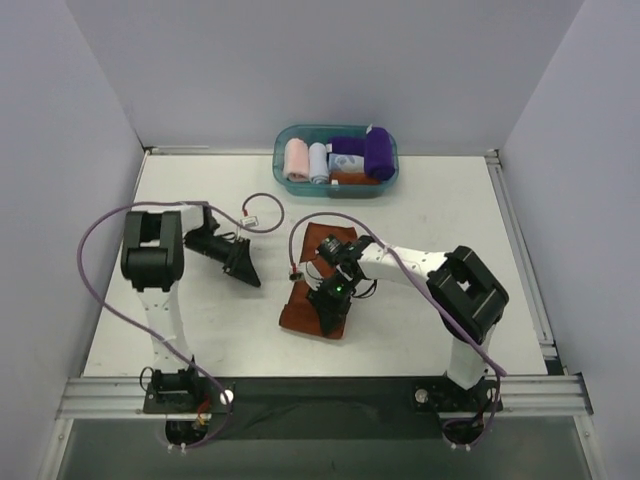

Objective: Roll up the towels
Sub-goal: Roll the towel

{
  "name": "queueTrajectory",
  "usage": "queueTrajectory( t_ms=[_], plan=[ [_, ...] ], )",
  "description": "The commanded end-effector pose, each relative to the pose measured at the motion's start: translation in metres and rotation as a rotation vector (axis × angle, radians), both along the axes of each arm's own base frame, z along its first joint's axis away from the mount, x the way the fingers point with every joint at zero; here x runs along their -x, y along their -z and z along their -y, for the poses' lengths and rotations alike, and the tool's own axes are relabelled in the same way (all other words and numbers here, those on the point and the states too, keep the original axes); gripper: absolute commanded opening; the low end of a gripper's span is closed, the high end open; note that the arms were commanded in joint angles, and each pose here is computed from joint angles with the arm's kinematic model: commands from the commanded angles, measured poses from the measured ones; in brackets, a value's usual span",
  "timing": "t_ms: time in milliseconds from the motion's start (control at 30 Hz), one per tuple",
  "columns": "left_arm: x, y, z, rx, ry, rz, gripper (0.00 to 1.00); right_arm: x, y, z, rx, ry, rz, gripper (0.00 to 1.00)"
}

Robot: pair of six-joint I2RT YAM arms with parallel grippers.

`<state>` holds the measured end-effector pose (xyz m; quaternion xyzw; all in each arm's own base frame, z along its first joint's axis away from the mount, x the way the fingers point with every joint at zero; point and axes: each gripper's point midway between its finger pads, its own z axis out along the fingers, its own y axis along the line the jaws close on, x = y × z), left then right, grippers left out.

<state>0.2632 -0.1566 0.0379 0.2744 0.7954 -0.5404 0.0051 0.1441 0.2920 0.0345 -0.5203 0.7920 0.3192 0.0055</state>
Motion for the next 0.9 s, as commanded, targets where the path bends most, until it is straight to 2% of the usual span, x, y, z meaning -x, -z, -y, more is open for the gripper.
queueTrajectory(
  t_ms=[0, 133, 167, 200, 233, 300, 367, 400, 567, 600, 700, 867],
  plan=[
    [-0.011, -0.040, -0.011, 0.071, -0.043, 0.185, 0.52, 0.009, -0.009, 0.003, 0.003, 0.069, -0.199, 0.00],
    [-0.014, -0.064, -0.032, 0.016, -0.073, 0.379, 0.52, 0.005, 0.004, 0.006, 0.004, 0.131, -0.343, 0.00],
    [-0.011, -0.079, -0.033, 0.000, -0.065, 0.477, 0.52, 0.003, 0.004, 0.007, -0.010, 0.147, -0.379, 0.00],
    [-0.016, -0.081, -0.035, -0.022, -0.058, 0.569, 0.52, 0.002, 0.006, 0.008, -0.009, 0.161, -0.405, 0.00],
    [-0.005, -0.073, -0.037, -0.067, -0.045, 0.581, 0.54, 0.003, 0.012, 0.009, 0.000, 0.174, -0.443, 0.00],
    [-0.002, -0.086, -0.028, -0.094, 0.014, 0.765, 0.56, -0.003, 0.013, 0.008, -0.014, 0.193, -0.472, 0.00],
    [0.020, -0.081, -0.016, -0.142, 0.117, 0.878, 0.57, -0.007, 0.017, 0.006, -0.015, 0.211, -0.513, 0.00],
    [0.014, -0.074, -0.015, -0.206, 0.159, 0.975, 0.57, -0.008, 0.015, 0.005, -0.027, 0.226, -0.550, 0.00],
    [0.047, -0.062, 0.025, -0.190, 0.368, 1.305, 0.65, -0.014, 0.019, 0.007, -0.019, 0.252, -0.658, 0.00],
    [0.052, -0.064, 0.043, -0.167, 0.428, 1.390, 0.69, -0.016, 0.015, 0.006, -0.015, 0.255, -0.678, 0.00],
    [0.055, -0.060, 0.060, -0.171, 0.511, 1.516, 0.71, -0.013, 0.018, 0.008, 0.025, 0.256, -0.747, 0.00],
    [0.061, -0.057, 0.091, -0.098, 0.601, 1.608, 0.71, -0.018, 0.021, 0.007, 0.048, 0.242, -0.776, 0.00]
  ],
)
